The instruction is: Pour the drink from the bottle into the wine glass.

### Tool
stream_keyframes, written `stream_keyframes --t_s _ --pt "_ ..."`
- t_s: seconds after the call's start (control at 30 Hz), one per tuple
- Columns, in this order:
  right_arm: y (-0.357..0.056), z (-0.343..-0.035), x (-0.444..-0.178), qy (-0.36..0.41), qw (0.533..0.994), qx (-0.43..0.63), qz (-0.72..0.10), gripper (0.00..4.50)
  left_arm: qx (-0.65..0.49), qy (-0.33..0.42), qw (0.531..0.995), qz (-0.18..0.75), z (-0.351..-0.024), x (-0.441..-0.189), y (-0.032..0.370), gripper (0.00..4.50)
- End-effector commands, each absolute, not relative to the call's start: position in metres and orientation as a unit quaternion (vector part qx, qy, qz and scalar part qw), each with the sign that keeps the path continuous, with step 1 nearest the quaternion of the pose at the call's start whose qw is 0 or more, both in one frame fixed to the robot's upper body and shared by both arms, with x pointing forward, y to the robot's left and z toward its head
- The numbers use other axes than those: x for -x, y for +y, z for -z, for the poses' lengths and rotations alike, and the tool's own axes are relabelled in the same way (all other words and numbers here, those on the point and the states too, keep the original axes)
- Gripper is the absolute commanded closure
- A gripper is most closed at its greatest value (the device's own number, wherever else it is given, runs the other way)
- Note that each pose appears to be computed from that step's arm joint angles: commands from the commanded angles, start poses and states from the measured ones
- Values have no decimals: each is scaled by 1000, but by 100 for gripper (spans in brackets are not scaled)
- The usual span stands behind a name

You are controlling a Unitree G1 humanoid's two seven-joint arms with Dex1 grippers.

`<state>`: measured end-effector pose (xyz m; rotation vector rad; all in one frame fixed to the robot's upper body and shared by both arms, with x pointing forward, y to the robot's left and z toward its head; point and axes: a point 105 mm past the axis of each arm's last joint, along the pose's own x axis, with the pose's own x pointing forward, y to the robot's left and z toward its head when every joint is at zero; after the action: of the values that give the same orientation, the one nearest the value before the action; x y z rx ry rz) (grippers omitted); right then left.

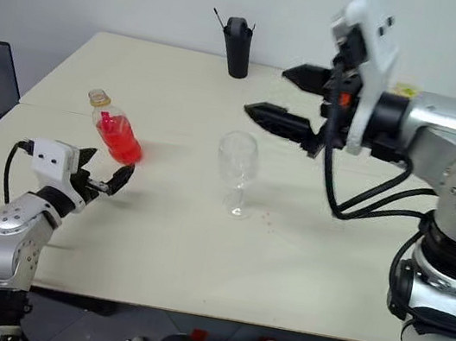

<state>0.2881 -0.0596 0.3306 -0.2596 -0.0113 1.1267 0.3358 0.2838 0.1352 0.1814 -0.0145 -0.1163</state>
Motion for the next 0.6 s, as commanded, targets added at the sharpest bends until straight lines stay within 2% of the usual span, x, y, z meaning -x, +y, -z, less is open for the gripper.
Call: stream_keyframes --t_s 0.03,0.47,0.6 --pt "-49 -347 -277 -31 820 134 -555 3 -105 -22 994 39 -146 -343 281 0" --pt "-38 -337 -276 -12 805 162 -570 3 -94 -28 995 9 -151 -360 279 0" --pt "-42 -334 -281 -1 814 157 -560 3 -74 -32 997 -6 -154 -368 281 0"
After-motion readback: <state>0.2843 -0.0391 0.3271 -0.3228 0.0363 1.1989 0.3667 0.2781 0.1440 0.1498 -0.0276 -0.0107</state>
